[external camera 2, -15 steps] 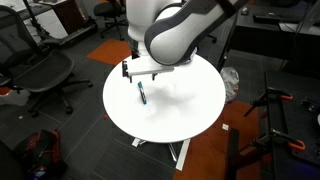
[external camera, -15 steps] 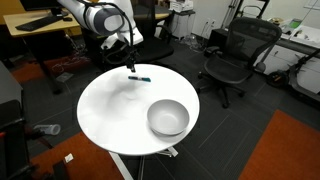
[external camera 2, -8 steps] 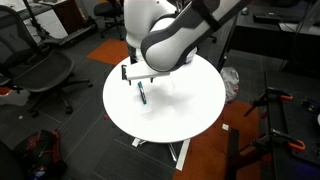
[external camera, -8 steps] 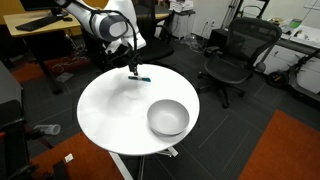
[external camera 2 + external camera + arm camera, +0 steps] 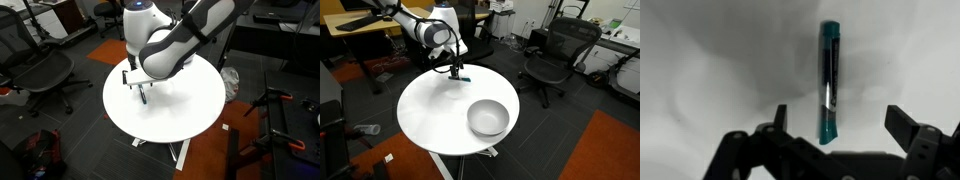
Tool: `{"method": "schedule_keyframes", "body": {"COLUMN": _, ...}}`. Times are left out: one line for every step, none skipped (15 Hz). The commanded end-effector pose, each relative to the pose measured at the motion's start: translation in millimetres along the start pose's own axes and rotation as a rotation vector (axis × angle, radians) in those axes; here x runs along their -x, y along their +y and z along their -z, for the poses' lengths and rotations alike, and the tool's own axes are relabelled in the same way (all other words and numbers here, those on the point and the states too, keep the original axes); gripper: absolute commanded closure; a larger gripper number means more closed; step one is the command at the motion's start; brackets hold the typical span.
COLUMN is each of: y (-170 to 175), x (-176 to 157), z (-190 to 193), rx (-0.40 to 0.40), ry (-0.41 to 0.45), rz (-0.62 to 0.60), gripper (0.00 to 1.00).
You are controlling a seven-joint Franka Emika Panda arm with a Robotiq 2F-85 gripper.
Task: Put the blue marker inside the grey bowl
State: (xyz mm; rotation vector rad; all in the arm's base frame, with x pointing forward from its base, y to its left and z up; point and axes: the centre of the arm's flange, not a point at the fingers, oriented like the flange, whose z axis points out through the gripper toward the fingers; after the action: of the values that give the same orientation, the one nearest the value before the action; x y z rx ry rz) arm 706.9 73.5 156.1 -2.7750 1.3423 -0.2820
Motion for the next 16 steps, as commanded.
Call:
{"method": "schedule_keyframes", "body": {"y": -9, "x": -8, "z": -10, "rx": 0.014, "ry": -0.020, "rz": -0.005, "gripper": 0.00}}
{"method": "schedule_keyframes", "body": {"y": -9, "x": -8, "z": -12, "rx": 0.017, "ry": -0.022, "rz": -0.004, "gripper": 0.00}}
{"method": "schedule_keyframes", "body": {"y": -10, "x": -8, "z": -14, "rx": 0.020, "ry": -0.023, "rz": -0.003, "gripper": 0.00}}
{"method": "schedule_keyframes", "body": {"y": -10, "x": -9, "z": -15, "rx": 0.025, "ry": -0.025, "rz": -0.002, "gripper": 0.00}}
{"method": "schedule_keyframes", "body": {"y": -10, "x": -9, "z": -17, "rx": 0.029, "ry": -0.027, "rz": 0.000, "gripper": 0.15}}
{"method": "schedule_keyframes", "body": {"y": -10, "x": -9, "z": -18, "rx": 0.032, "ry": -0.032, "rz": 0.001, "gripper": 0.26}}
{"method": "schedule_keyframes", "body": {"y": -10, "x": -9, "z": -18, "rx": 0.037, "ry": -0.034, "rz": 0.000, "gripper": 0.34}}
{"method": "schedule_keyframes", "body": {"y": -10, "x": -9, "z": -19, "rx": 0.042, "ry": -0.036, "rz": 0.000, "gripper": 0.41}}
{"method": "schedule_keyframes", "body": {"y": -10, "x": -10, "z": -20, "rx": 0.045, "ry": -0.039, "rz": 0.000, "gripper": 0.50}}
{"method": "schedule_keyframes", "body": {"y": -10, "x": -10, "z": -20, "rx": 0.046, "ry": -0.041, "rz": 0.001, "gripper": 0.57}}
{"method": "schedule_keyframes", "body": {"y": -10, "x": -10, "z": -21, "rx": 0.049, "ry": -0.044, "rz": 0.001, "gripper": 0.66}}
{"method": "schedule_keyframes", "body": {"y": -9, "x": -10, "z": -22, "rx": 0.052, "ry": -0.048, "rz": 0.003, "gripper": 0.73}}
{"method": "schedule_keyframes", "body": {"y": -9, "x": -9, "z": -23, "rx": 0.056, "ry": -0.050, "rz": 0.003, "gripper": 0.79}}
{"method": "schedule_keyframes", "body": {"y": -9, "x": -9, "z": -24, "rx": 0.059, "ry": -0.054, "rz": 0.005, "gripper": 0.88}}
{"method": "schedule_keyframes", "body": {"y": -9, "x": -9, "z": -25, "rx": 0.062, "ry": -0.057, "rz": 0.006, "gripper": 0.95}}
{"method": "schedule_keyframes", "body": {"y": -9, "x": -8, "z": -26, "rx": 0.065, "ry": -0.060, "rz": 0.008, "gripper": 0.99}}
